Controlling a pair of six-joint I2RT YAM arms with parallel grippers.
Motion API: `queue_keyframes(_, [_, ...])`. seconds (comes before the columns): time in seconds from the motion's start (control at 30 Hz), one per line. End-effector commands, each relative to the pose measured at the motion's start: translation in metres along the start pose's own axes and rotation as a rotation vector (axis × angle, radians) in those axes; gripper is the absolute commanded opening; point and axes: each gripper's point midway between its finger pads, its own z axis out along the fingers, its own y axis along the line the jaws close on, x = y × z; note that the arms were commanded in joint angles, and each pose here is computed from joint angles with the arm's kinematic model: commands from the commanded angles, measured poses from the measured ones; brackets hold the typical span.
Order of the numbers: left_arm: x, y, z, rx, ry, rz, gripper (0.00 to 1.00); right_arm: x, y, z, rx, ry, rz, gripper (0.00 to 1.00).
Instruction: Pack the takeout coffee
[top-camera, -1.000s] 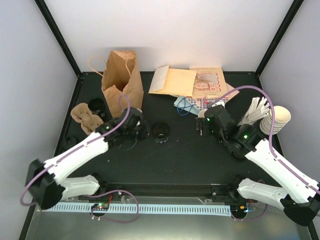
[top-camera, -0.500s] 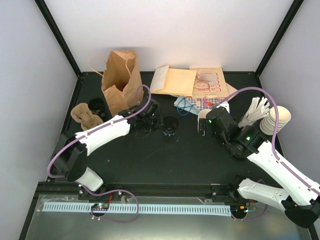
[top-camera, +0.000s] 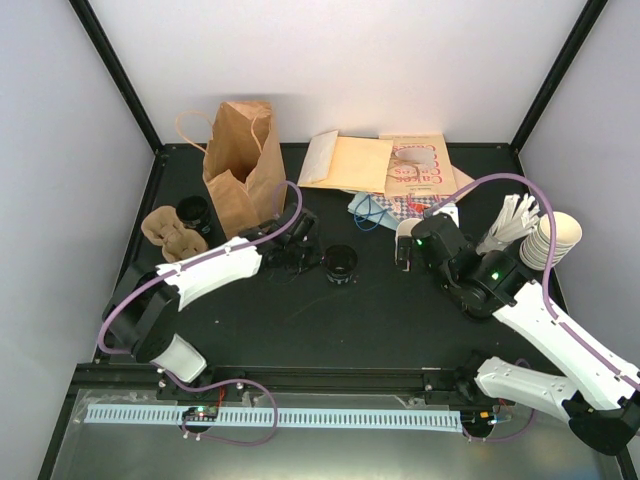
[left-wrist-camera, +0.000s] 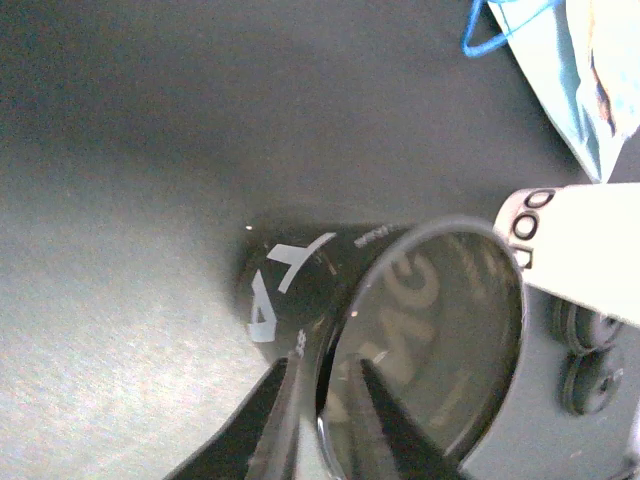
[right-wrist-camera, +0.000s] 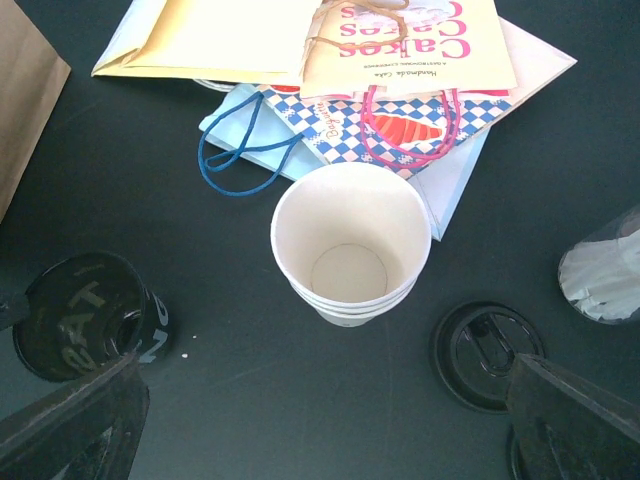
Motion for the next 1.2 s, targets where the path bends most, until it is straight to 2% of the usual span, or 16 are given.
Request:
queue_keyframes(0.0, [0.001,-0.010,-0.001,0.043,-0.002,-0.003,0.31,-0.002,-0.003,-0.001,0.009,-0.012,0.026,1.00])
queue_keyframes(0.07, [-0.003,-0.011,-0.009,0.032,-0.021,0.007,0.52,-0.002,-0.004,-0.001,0.011,-0.012,0.026,1.00])
queue_keyframes(0.1, [-0.005,-0.014,-0.015,0.036,-0.029,0.019,0.59,-0.002,-0.003,-0.001,0.012,-0.012,0.023,1.00])
queue_keyframes(0.13, [-0.007,-0.017,-0.022,0.045,-0.040,0.034,0.65,-0.003,-0.004,-0.001,0.016,-0.014,0.016,1.00])
queue_keyframes(0.23, [-0.014,-0.023,-0.060,0.057,-0.106,0.087,0.75,-0.007,-0.009,-0.003,0.045,-0.024,-0.003,1.00])
queue_keyframes(0.43, [-0.022,0.013,-0.132,-0.042,-0.260,0.224,0.83,0.003,-0.005,-0.001,0.015,0.015,-0.041,1.00])
queue_keyframes(0.53, [-0.019,0.043,-0.151,-0.091,-0.319,0.260,0.85,0.018,0.002,0.004,-0.036,0.054,-0.034,1.00])
queue_keyframes(0.63, [-0.010,0.075,-0.161,-0.123,-0.360,0.260,0.92,0.035,0.005,0.011,-0.061,0.096,-0.024,1.00])
queue_keyframes(0.8, [0.005,0.116,-0.161,-0.153,-0.360,0.207,0.97,0.073,0.004,0.026,-0.062,0.200,0.013,1.00])
queue_keyframes(0.97, [0.018,0.124,-0.145,-0.112,-0.323,0.225,0.99,0.089,0.005,0.031,-0.086,0.218,0.090,1.00])
queue_keyframes(1.17, [0.023,0.119,-0.129,-0.055,-0.300,0.227,0.99,0.120,-0.034,0.051,0.122,0.318,0.239,1.00])
